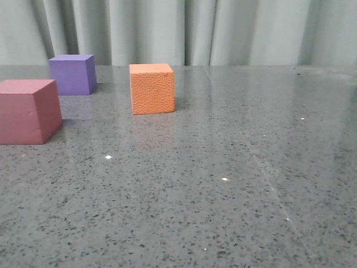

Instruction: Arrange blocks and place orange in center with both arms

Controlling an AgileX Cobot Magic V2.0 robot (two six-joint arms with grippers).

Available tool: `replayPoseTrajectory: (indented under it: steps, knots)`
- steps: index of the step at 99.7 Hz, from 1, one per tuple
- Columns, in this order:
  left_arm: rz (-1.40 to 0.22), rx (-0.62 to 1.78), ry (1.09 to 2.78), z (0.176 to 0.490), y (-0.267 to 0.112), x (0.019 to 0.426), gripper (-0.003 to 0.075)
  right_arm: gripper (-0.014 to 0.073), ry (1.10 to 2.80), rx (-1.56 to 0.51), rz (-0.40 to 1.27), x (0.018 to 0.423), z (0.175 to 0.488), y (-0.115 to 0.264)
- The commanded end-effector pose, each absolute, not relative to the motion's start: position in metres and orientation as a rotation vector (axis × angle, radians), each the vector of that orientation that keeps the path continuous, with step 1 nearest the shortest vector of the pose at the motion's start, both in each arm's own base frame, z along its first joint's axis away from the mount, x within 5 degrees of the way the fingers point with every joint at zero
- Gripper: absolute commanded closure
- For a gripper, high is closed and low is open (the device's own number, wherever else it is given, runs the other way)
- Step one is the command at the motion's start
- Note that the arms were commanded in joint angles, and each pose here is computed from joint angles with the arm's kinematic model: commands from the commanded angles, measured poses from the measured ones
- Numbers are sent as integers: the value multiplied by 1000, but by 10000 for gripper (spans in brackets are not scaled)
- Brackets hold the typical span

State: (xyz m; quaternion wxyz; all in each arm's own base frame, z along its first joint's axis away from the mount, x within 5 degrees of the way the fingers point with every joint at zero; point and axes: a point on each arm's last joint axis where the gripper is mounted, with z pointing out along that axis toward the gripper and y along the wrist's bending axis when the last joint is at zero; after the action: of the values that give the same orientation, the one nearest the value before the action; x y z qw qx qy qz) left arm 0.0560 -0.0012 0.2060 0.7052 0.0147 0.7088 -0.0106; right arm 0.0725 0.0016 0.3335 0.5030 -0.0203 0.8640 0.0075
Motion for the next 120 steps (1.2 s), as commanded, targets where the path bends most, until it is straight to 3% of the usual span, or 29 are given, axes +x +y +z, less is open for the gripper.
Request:
replayPoseTrajectory:
  steps: [1,27,73,91,120]
  knots:
    - [-48,47,1516,196,-3,56,739,662,1907,-80,17,73,341,2]
    - [-48,47,1516,196,-3,56,739,662,1677,-63,84,58,296,3]
    - [-48,47,1516,196,-3,56,739,662,1625,85,133,55,215,1]
    - [-48,47,1516,196,-3,56,739,662,1591,78,140,57,200,2]
    - [-48,47,1516,196,-3,56,739,662,1578,77,141,57,201,2]
